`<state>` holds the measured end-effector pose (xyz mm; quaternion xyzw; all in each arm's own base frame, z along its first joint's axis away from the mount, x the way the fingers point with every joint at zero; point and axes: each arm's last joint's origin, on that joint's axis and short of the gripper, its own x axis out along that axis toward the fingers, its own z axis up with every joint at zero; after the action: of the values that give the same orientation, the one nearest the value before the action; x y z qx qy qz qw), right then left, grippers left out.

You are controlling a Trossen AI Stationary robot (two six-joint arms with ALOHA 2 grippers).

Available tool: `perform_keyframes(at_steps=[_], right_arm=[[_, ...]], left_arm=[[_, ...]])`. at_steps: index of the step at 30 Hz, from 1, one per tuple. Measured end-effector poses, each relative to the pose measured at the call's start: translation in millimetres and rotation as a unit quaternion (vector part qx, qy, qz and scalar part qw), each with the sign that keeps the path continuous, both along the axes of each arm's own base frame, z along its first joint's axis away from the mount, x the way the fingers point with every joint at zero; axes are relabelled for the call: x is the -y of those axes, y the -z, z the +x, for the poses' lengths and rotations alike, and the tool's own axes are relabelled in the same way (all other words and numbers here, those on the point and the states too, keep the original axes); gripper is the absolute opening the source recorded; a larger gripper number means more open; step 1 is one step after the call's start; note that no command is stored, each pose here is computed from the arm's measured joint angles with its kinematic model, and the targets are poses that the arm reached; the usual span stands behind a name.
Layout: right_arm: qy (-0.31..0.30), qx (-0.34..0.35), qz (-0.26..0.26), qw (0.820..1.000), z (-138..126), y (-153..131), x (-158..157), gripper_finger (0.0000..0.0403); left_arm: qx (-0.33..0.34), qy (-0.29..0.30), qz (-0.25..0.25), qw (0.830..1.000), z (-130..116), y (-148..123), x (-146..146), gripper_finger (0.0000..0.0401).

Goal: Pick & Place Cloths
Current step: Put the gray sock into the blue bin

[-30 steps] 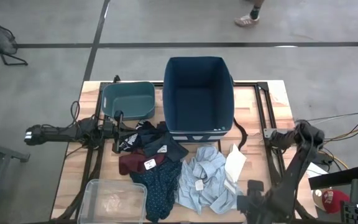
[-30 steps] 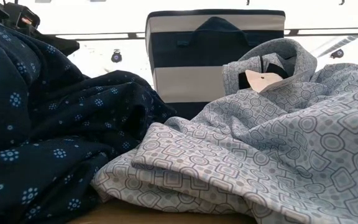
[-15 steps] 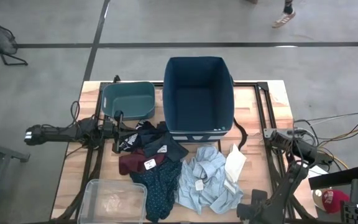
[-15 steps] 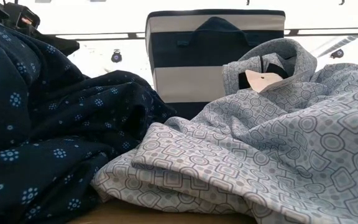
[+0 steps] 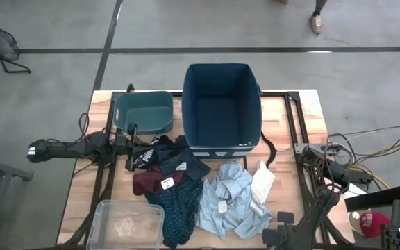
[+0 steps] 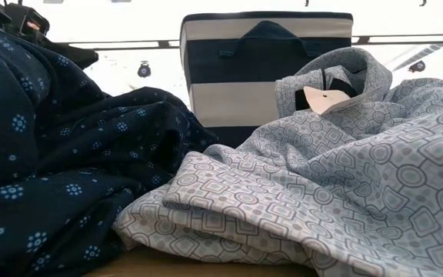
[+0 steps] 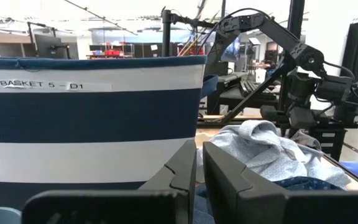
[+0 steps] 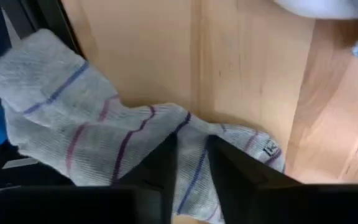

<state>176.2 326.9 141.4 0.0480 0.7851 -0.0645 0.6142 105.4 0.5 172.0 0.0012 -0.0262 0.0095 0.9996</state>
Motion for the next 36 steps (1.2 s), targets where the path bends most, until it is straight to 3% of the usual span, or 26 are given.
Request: perform_keyframes(at_steps=[3,12,21,33,36], right_arm=[[-0.011,0.000,0.001,1.000,-0.1,0.0,0.2,0.0019],[-0.021,0.021,0.011,0.999,2.3,-19.1,7.1,0.0009],[-0.026,0.159,0.006,0.987,2.5,-65.3,20.1,0.0009],[-0.018,0.319,-0.011,0.948,1.3,-115.0,41.0,0.0008],[-0.018,0.337,-0.020,0.941,1.8,-117.6,42.5,0.0008]], left_arm=[[0.000,0.000,0.000,1.000,0.0,0.0,0.0,0.0035],[0.000,0.000,0.000,1.000,0.0,0.0,0.0,0.0035],[0.000,0.000,0.000,1.000,0.0,0.0,0.0,0.0035],[0.000,0.000,0.000,1.000,0.0,0.0,0.0,0.0035],[0.003,-0.024,0.046,0.999,-0.1,-0.9,-1.3,0.0035]])
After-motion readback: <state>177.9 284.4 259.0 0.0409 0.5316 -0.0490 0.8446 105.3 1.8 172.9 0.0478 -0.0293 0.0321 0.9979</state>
